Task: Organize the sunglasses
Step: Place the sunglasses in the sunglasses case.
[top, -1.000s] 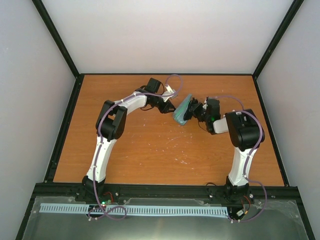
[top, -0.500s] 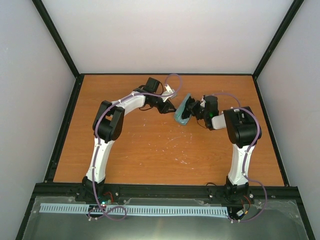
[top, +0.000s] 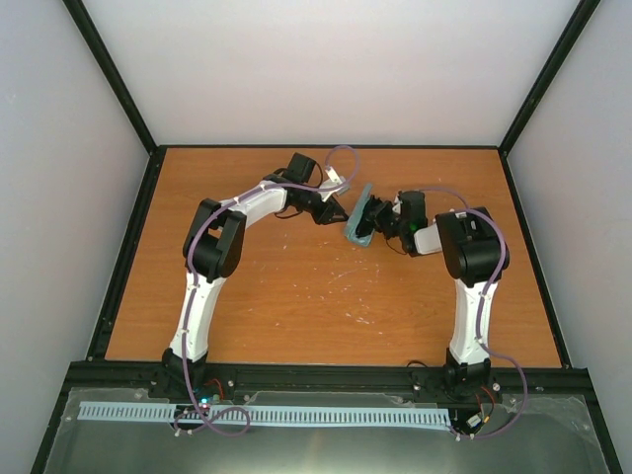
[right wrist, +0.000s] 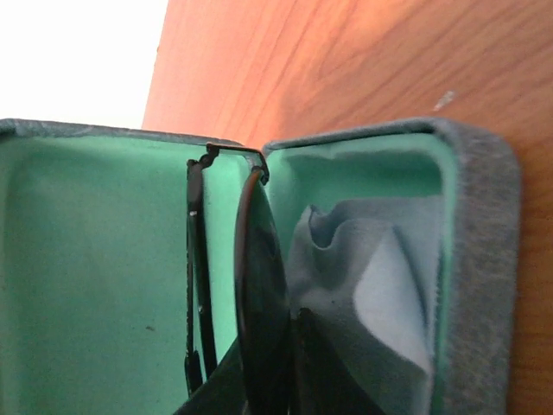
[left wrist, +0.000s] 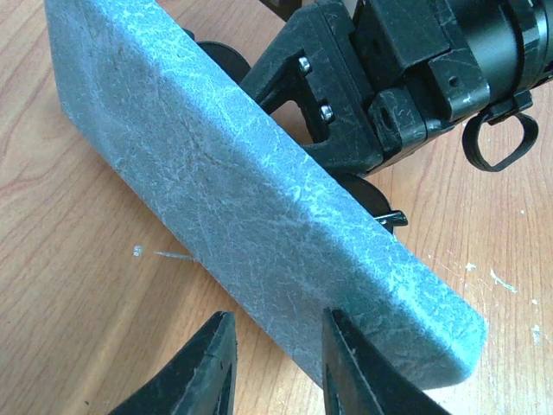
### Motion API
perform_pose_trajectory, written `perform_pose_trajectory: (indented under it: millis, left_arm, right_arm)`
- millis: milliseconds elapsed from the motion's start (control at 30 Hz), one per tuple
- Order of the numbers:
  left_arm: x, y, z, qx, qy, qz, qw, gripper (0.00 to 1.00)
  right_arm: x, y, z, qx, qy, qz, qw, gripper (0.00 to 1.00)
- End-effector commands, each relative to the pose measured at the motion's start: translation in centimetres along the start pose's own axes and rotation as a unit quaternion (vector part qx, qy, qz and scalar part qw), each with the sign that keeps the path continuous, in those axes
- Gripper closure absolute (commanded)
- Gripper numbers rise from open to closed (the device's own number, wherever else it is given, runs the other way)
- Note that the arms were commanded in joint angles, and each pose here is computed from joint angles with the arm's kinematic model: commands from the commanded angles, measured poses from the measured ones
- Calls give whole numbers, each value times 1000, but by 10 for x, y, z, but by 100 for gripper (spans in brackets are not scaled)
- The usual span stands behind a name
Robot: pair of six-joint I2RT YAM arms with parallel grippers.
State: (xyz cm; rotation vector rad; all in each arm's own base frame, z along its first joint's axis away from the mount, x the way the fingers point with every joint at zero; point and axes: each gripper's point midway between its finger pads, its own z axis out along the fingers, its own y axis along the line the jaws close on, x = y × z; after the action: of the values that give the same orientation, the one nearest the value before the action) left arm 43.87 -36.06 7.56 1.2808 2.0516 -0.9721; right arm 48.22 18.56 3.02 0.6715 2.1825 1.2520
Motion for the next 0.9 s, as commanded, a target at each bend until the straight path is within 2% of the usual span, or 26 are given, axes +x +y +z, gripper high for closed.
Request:
perform_pose_trajectory:
  millis: [0, 433, 567, 867]
  left_arm:
    - [-24, -15, -12, 5, -22, 33, 999, 70]
    - [-20, -14, -14, -2, -20, 39, 999, 70]
    - [-20, -14, -15, -5, -21, 42, 999, 71]
    - [-20, -14, -15, -8, -21, 44, 999, 71]
  right_arm:
    - [5, -7, 9, 9, 5, 4, 1000, 90]
    - [6, -8, 3, 74, 30, -30, 996, 85]
    - [2, -5, -4, 100, 31, -48, 993, 80]
    - [-6, 5, -10, 125, 43, -70, 989, 79]
